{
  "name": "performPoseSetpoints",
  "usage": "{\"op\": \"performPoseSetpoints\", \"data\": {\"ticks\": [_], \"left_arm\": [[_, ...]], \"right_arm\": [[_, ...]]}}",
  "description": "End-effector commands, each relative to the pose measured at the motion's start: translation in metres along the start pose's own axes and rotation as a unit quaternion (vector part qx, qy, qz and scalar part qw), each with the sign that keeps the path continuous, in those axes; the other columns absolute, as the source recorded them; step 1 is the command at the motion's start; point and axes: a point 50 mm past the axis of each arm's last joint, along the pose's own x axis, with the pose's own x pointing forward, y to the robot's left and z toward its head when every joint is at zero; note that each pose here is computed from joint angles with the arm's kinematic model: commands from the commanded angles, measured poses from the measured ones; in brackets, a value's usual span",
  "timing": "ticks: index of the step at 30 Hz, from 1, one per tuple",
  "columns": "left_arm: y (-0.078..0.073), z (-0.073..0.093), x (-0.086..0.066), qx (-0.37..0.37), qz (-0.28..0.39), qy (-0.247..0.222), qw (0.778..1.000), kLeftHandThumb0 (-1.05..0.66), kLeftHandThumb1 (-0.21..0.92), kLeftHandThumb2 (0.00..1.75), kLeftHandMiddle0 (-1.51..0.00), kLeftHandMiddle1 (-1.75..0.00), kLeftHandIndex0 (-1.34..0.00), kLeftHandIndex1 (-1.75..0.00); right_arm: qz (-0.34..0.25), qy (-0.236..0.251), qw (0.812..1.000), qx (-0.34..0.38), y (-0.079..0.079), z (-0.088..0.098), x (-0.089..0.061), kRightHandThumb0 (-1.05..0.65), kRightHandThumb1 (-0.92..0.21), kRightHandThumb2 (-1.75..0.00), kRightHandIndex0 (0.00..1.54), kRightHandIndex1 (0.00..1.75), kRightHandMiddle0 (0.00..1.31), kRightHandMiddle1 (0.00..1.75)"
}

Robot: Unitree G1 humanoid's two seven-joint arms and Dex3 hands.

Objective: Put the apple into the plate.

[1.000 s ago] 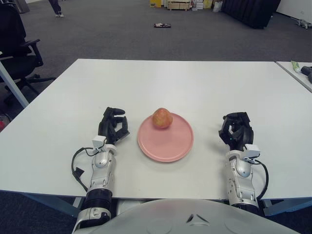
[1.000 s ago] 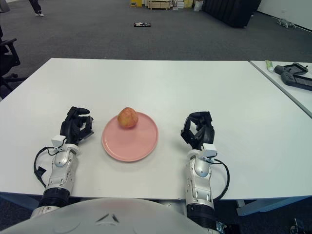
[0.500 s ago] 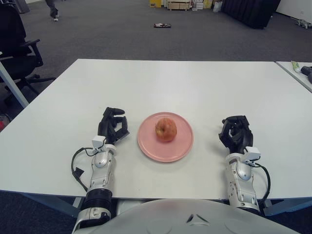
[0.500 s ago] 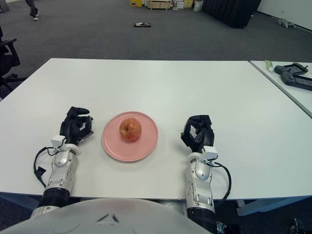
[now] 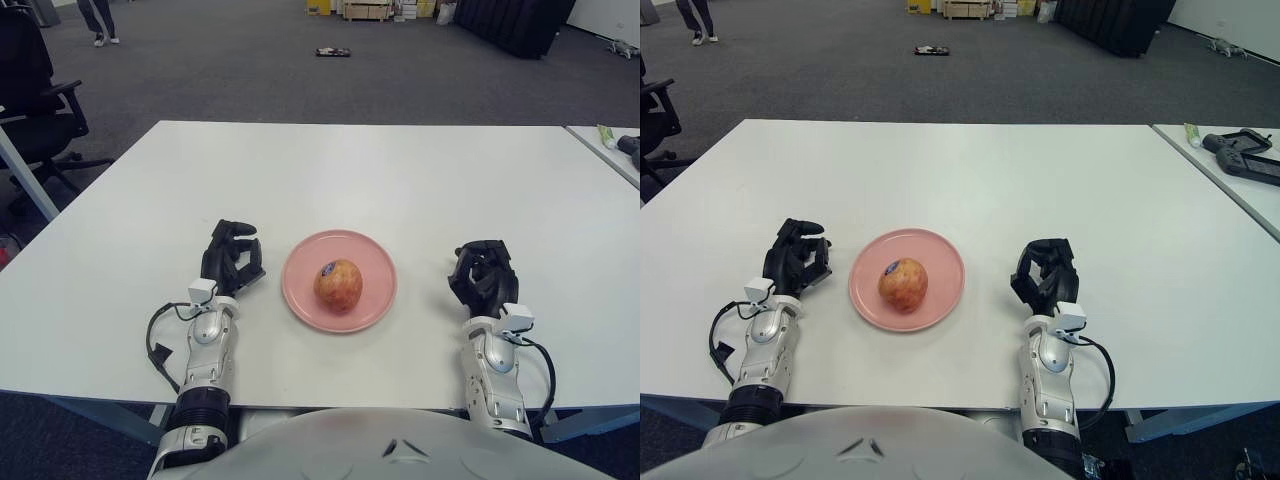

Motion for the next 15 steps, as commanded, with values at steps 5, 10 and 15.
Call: {"op": "performPoseSetpoints", "data": {"ticks": [5,10,15], "left_arm": [[0.0013,-0.0114,-0.0056,-0.004,0.002,0.034,0.999,-0.41,0.53,1.07,-0.81,-1.75,-0.45,-1.75],[0.0016,-0.0108,-0.0060,-0.003,0.001,0.032,0.999,-0.41,0.52,1.07,-0.80,-1.75,-0.45,-1.75],[0.0017,-0.0106,-0.0062,-0.003,-0.001,0.033,0.999,-0.41,0.52,1.07,-0.80,-1.75,-0.45,-1.75]], "right_arm": [[-0.008,0.014,1.000,0.023,0.0095,-0.0011,-0.0028,-0.38,-0.69,-0.85,0.54,1.37,0.33,1.75],[0.000,0.025,0.999,0.025,0.0102,-0.0025,-0.0034,-0.38,-0.69,-0.85,0.52,1.36,0.33,1.75],[0.018,0.041,0.999,0.024,0.0094,-0.0041,-0.0028,-0.38,-0.69,-0.85,0.52,1.36,0.33,1.75]]}}
